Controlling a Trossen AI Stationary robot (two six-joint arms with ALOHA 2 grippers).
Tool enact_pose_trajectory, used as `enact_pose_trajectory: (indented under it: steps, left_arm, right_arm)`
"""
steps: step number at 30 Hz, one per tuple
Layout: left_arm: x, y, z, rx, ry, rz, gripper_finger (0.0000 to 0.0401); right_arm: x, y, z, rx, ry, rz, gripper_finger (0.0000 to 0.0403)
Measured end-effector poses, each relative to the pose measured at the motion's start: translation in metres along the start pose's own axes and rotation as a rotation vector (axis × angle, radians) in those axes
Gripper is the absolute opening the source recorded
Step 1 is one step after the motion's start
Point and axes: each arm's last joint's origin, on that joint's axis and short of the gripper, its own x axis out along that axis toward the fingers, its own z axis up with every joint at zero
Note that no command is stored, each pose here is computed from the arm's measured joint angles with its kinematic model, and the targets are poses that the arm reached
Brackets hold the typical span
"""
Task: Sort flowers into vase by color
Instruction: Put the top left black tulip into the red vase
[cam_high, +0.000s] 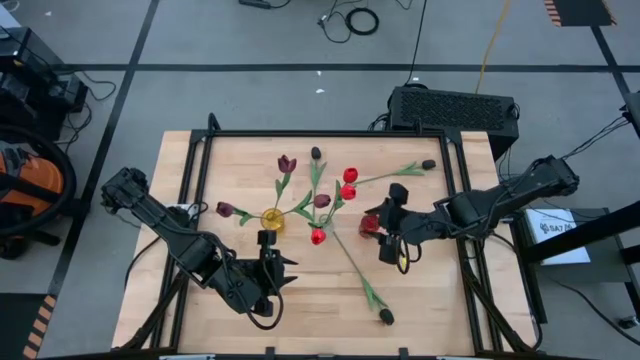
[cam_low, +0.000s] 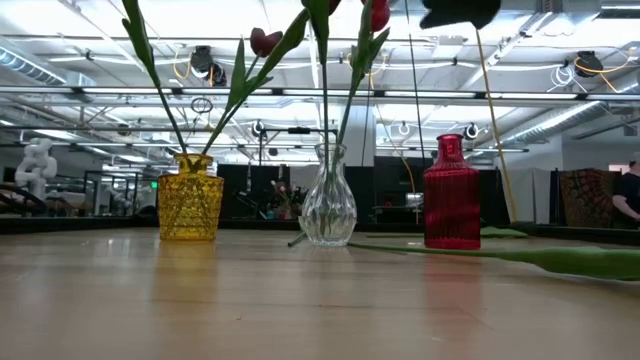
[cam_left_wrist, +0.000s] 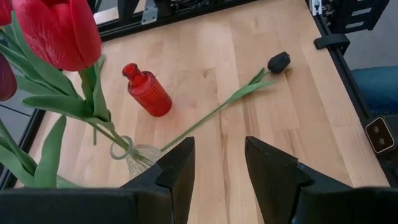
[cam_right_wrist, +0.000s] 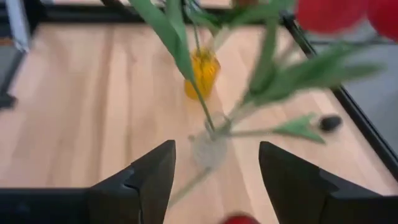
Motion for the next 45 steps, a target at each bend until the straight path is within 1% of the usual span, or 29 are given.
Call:
enact_pose_trajectory:
  steps: [1, 4, 9, 14, 17, 21, 24, 27, 30, 31, 33, 35, 36, 38, 42, 44, 45]
  left_arm:
    - [0.000, 0.000, 0.000, 0.000, 0.000, 0.000, 0.0148]
    - [0.000, 0.000, 0.000, -0.002, 0.000, 0.000, 0.0148]
    - [0.000, 0.000, 0.000, -0.003, -0.002, 0.000, 0.0148]
    - [0.005, -0.002, -0.001, -0.025, 0.005, 0.014, 0.0148]
    - [0.017, -0.008, -0.012, -0.032, 0.047, 0.026, 0.0148]
    - [0.035, -0.015, -0.033, -0.064, 0.106, 0.047, 0.0148]
    - [0.049, -0.021, -0.047, -0.115, 0.128, 0.057, 0.0148]
    - [0.059, -0.027, -0.056, -0.175, 0.128, 0.060, 0.0148]
    - [0.068, -0.034, -0.066, -0.234, 0.122, 0.058, 0.0148]
    - [0.071, -0.036, -0.068, -0.252, 0.124, 0.059, 0.0148]
    - [0.077, -0.041, -0.073, -0.281, 0.131, 0.062, 0.0148]
    - [0.084, -0.046, -0.078, -0.299, 0.135, 0.063, 0.0148]
    - [0.086, -0.048, -0.081, -0.293, 0.140, 0.063, 0.0148]
    - [0.092, -0.053, -0.085, -0.283, 0.148, 0.064, 0.0148]
    - [0.096, -0.059, -0.089, -0.281, 0.151, 0.069, 0.0148]
    - [0.095, -0.059, -0.090, -0.282, 0.156, 0.077, 0.0148]
    - [0.094, -0.060, -0.091, -0.277, 0.153, 0.084, 0.0148]
  right_arm:
    - [-0.001, -0.002, -0.002, -0.009, 0.020, -0.017, 0.0224]
    - [-0.005, -0.012, -0.011, -0.072, 0.096, -0.117, 0.0223]
    - [-0.011, -0.028, -0.028, -0.077, 0.223, -0.319, 0.0208]
    - [-0.004, -0.039, -0.046, -0.140, 0.241, -0.506, 0.0183]
    - [0.007, -0.048, -0.059, -0.172, 0.273, -0.556, 0.0169]
    - [0.022, -0.066, -0.076, -0.178, 0.382, -0.545, 0.0155]
    - [0.029, -0.079, -0.084, -0.173, 0.419, -0.508, 0.0148]
    - [0.032, -0.093, -0.083, -0.154, 0.417, -0.448, 0.0144]
    - [0.033, -0.108, -0.077, -0.106, 0.384, -0.408, 0.0141]
    - [0.033, -0.113, -0.076, -0.083, 0.374, -0.404, 0.0140]
    - [0.032, -0.124, -0.074, -0.040, 0.362, -0.433, 0.0138]
    - [0.032, -0.135, -0.075, -0.033, 0.381, -0.463, 0.0136]
    - [0.032, -0.141, -0.076, -0.035, 0.393, -0.465, 0.0135]
    - [0.033, -0.152, -0.077, -0.026, 0.403, -0.432, 0.0133]
    - [0.035, -0.175, -0.071, 0.051, 0.314, -0.331, 0.0125]
    - [0.035, -0.185, -0.069, 0.099, 0.261, -0.326, 0.0119]
    - [0.035, -0.190, -0.067, 0.139, 0.228, -0.346, 0.0117]
